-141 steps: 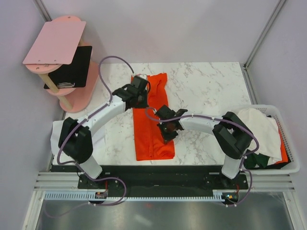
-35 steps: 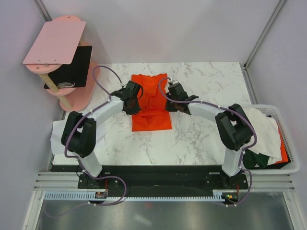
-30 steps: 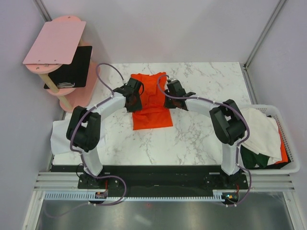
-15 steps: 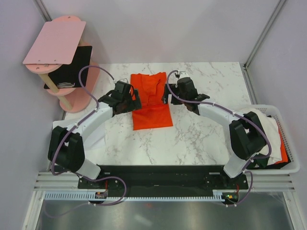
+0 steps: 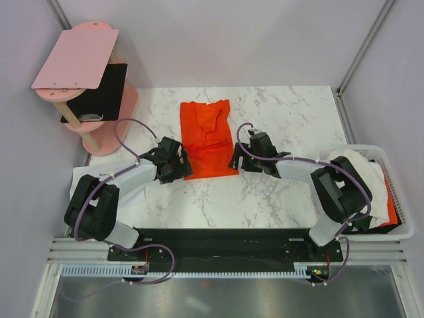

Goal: Fold and stack the t-shirts
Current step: Grab one side of the 2/3 rectangular tshirt with both arms

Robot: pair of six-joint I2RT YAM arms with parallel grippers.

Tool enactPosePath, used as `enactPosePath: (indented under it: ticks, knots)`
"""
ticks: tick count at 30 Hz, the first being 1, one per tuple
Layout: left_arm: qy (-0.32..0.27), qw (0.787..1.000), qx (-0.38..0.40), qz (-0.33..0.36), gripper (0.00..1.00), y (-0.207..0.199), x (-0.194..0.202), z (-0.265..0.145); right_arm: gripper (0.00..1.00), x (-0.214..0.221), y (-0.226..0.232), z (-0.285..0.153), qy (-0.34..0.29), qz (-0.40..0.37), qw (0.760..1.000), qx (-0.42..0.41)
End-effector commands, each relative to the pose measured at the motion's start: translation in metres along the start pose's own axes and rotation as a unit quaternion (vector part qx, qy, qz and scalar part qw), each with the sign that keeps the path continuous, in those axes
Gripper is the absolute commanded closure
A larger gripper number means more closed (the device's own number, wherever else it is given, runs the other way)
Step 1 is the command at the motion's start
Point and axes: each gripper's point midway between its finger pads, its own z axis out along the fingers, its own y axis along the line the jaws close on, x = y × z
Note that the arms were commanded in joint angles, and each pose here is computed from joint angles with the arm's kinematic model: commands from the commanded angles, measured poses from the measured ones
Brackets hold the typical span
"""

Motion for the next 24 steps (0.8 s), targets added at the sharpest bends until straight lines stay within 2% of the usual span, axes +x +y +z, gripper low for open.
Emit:
enactPosePath:
  ticks: [1, 3, 6, 7, 9, 10, 12, 13, 15, 19, 24]
  knots:
    - [-0.025, 0.999, 0.04, -0.025, 0.13, -0.019, -0.012, 0.001, 0.16, 0.012, 0.009, 0.007, 0.021, 0.029, 0.999, -0.028]
    - [-0.015, 0.999, 0.04, -0.027, 0.16, -0.02, -0.008, 0.008, 0.2, 0.021, 0.012, 0.011, 0.044, 0.047, 0.997, -0.036]
    - [0.0, 0.998, 0.048, -0.028, 0.28, -0.024, -0.002, 0.019, 0.28, 0.032, 0.015, 0.012, 0.069, 0.064, 0.995, -0.045]
    - [0.007, 0.998, 0.056, -0.03, 0.38, -0.028, 0.001, 0.02, 0.31, 0.036, 0.017, 0.012, 0.076, 0.064, 0.994, -0.045]
    - [0.019, 0.998, 0.059, -0.024, 0.53, -0.033, 0.007, 0.025, 0.39, 0.044, 0.019, 0.013, 0.095, 0.071, 0.992, -0.049]
    - [0.022, 0.998, 0.061, -0.022, 0.71, -0.036, 0.008, 0.025, 0.51, 0.047, 0.022, 0.012, 0.101, 0.07, 0.991, -0.051]
    - [0.027, 0.997, 0.065, -0.017, 0.91, -0.04, 0.011, 0.025, 0.72, 0.051, 0.025, 0.01, 0.11, 0.071, 0.99, -0.055]
    - [0.025, 0.997, 0.067, -0.019, 0.98, -0.041, 0.01, 0.022, 0.91, 0.053, 0.027, 0.008, 0.111, 0.069, 0.99, -0.058]
    - [0.024, 0.997, 0.067, -0.018, 0.98, -0.04, 0.013, 0.018, 1.0, 0.054, 0.03, 0.003, 0.112, 0.066, 0.99, -0.06]
    - [0.014, 0.998, 0.065, -0.018, 0.98, -0.037, 0.016, -0.002, 1.0, 0.057, 0.037, -0.012, 0.11, 0.059, 0.99, -0.069]
    - [0.007, 0.997, 0.081, -0.011, 0.98, -0.037, 0.03, -0.045, 1.0, 0.066, 0.043, -0.042, 0.113, 0.045, 0.989, -0.078]
